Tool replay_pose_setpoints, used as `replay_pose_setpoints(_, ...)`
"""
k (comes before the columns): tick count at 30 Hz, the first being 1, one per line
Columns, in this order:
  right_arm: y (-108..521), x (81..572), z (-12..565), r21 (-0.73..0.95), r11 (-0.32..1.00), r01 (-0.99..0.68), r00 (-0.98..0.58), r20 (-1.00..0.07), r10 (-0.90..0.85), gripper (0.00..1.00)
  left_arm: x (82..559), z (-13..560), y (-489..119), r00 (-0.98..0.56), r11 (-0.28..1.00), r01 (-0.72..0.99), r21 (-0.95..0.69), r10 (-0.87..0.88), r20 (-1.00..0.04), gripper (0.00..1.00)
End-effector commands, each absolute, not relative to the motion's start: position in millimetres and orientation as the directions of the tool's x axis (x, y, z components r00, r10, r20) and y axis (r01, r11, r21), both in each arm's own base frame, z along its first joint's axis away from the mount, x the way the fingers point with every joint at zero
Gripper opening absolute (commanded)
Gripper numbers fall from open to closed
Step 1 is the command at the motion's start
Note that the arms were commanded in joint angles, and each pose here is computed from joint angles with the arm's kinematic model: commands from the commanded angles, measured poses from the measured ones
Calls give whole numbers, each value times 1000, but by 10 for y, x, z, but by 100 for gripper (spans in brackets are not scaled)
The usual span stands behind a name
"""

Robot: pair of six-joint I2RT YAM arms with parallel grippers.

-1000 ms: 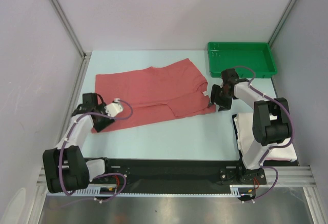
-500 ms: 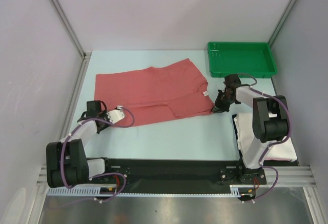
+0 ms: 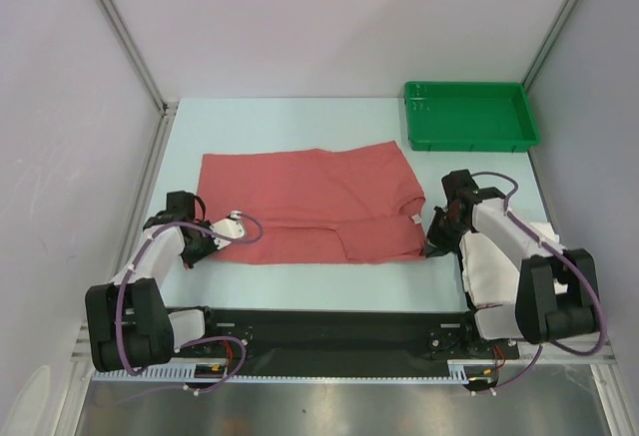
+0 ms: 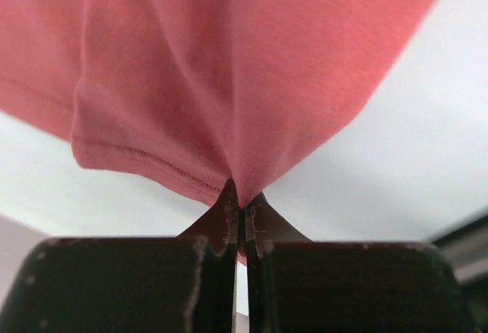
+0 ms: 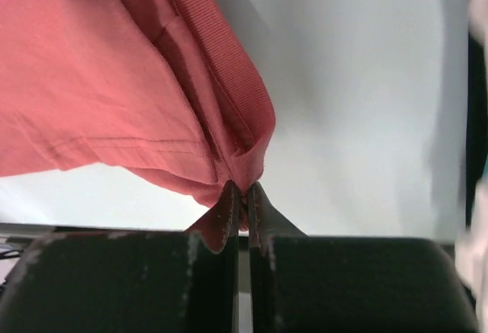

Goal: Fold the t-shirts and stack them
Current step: Fold the tshirt

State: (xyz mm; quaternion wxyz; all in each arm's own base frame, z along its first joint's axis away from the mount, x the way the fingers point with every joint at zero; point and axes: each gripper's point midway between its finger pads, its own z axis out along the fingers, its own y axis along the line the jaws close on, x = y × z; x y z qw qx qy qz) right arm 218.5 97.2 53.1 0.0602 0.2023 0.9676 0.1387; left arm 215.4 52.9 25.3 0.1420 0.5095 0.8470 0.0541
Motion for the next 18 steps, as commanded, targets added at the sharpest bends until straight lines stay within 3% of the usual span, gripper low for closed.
replay_pose_setpoints(1, 909, 1724, 639, 195, 865, 463, -883, 14, 469, 0, 1623, 312, 327, -390, 397, 918, 6, 903, -183, 0)
replay_pose_setpoints(4, 851, 1528, 710, 173, 851, 497, -865, 20, 501, 0, 1481, 369, 355, -361, 357, 933, -51, 921, -144, 0)
replay_pose_setpoints(6, 813, 1453, 724, 171, 845, 506, -858, 2, 513, 28, 1538, 405, 423, -347, 347, 938, -25, 930, -117, 10)
replay_pose_setpoints(7, 801, 1469, 737, 173, 844, 507, -856, -12, 517, 39, 1606, 420, 459, -353, 356, 935, 4, 929, -108, 36)
replay_pose_setpoints(9, 731, 1673, 862, 178, 845, 504, -847, -89, 524, 52, 1831, 516, 551, -371, 380, 920, 93, 923, -97, 61)
replay_pose_setpoints(10, 687, 1801, 932, 173, 850, 498, -842, -137, 522, 55, 1907, 555, 568, -375, 385, 916, 115, 921, -101, 83)
replay_pose_setpoints(11, 682, 1935, 1021, 184, 867, 462, -851, -181, 492, 58, 2010, 619, 594, -384, 398, 905, 148, 916, -115, 85)
replay_pose_setpoints(12, 715, 2267, 1311, 242, 875, 420, -832, -283, 478, 62, 2244, 784, 592, -383, 411, 886, 215, 910, -162, 98)
replay_pose_setpoints(14, 743, 2621, 1506, 254, 907, 336, -835, -365, 412, 64, 2483, 950, 589, -430, 484, 839, 250, 870, -243, 99)
replay_pose_setpoints(15, 793, 2958, 1773, 300, 913, 278, -799, -456, 393, 63, 2805, 1212, 606, -432, 527, 783, 332, 844, -319, 100)
replay_pose_setpoints(16, 868, 3152, 1771, 313, 919, 240, -810, -457, 368, 62, 2952, 1315, 540, -505, 644, 701, 306, 752, -425, 100)
replay_pose_setpoints(18, 922, 3504, 1822, 320, 932, 172, -804, -501, 320, 53, 3400, 1573, 647, -550, 766, 560, 314, 628, -551, 96)
